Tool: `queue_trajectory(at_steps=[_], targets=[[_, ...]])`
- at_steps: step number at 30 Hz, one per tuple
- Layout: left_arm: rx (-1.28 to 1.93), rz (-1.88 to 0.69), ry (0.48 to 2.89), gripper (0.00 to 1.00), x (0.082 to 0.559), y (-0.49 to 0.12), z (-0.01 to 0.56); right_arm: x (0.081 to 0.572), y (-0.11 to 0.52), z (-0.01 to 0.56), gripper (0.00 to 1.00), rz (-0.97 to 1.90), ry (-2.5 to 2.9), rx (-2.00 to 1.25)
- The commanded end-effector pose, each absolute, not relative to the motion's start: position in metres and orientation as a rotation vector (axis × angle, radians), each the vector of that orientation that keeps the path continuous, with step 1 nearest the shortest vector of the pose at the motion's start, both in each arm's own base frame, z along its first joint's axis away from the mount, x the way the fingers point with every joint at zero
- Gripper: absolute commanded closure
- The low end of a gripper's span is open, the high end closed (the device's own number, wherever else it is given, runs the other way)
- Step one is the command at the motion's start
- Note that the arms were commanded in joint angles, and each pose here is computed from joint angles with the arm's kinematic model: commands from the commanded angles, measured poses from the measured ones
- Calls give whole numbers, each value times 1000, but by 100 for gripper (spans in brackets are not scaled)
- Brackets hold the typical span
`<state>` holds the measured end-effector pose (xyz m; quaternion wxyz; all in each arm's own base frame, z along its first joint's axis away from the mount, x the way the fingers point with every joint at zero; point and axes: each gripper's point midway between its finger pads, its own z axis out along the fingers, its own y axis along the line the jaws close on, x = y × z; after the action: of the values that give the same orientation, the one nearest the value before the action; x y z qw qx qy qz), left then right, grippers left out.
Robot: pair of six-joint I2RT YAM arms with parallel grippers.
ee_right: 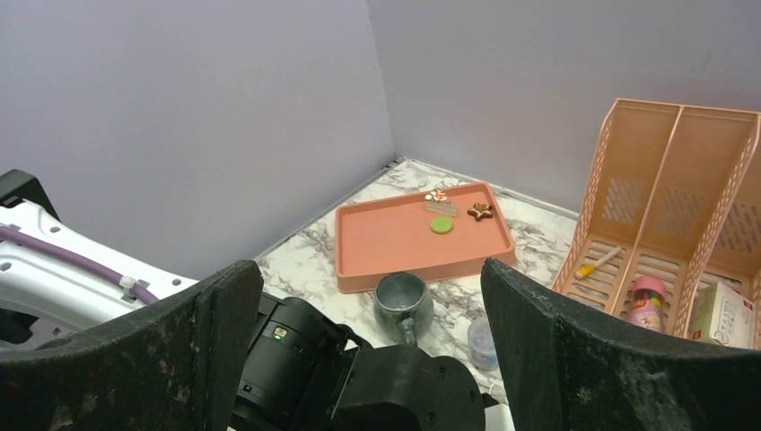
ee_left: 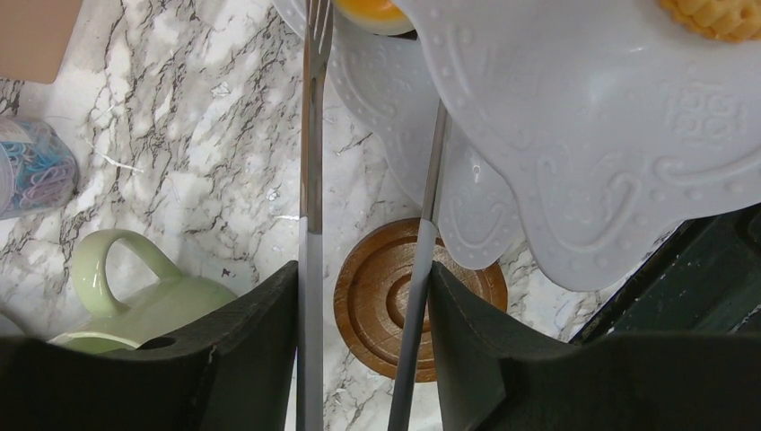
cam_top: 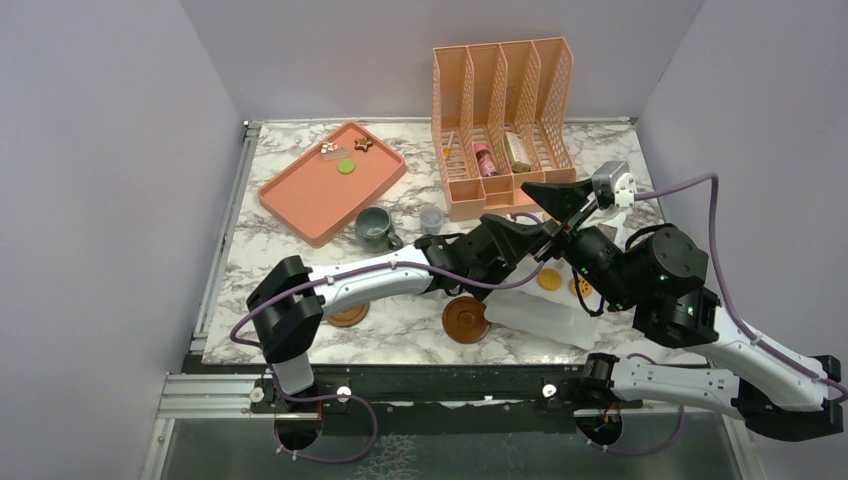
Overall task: Serve the afternoon tea
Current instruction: Place the desert on the desert table.
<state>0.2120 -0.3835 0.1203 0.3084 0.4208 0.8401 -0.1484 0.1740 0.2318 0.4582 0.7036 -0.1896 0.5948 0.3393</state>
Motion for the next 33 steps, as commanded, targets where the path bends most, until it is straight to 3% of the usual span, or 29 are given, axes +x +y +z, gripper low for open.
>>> queue_trajectory(at_steps=[1,12,28,33], targets=[[1089,-412,2162,47,212,-385,142,173,230,469,3,765,1293,-417],[1093,-405,2163,43,213,-385,142,173,230,470,3,767,1287,-416],[1124,-389,2138,56,215,-375,130,171,232,474,3,777,1279,-422],[1056,-497,2097,60,223,-365,135,168,228,478,3,788,1264,-416]])
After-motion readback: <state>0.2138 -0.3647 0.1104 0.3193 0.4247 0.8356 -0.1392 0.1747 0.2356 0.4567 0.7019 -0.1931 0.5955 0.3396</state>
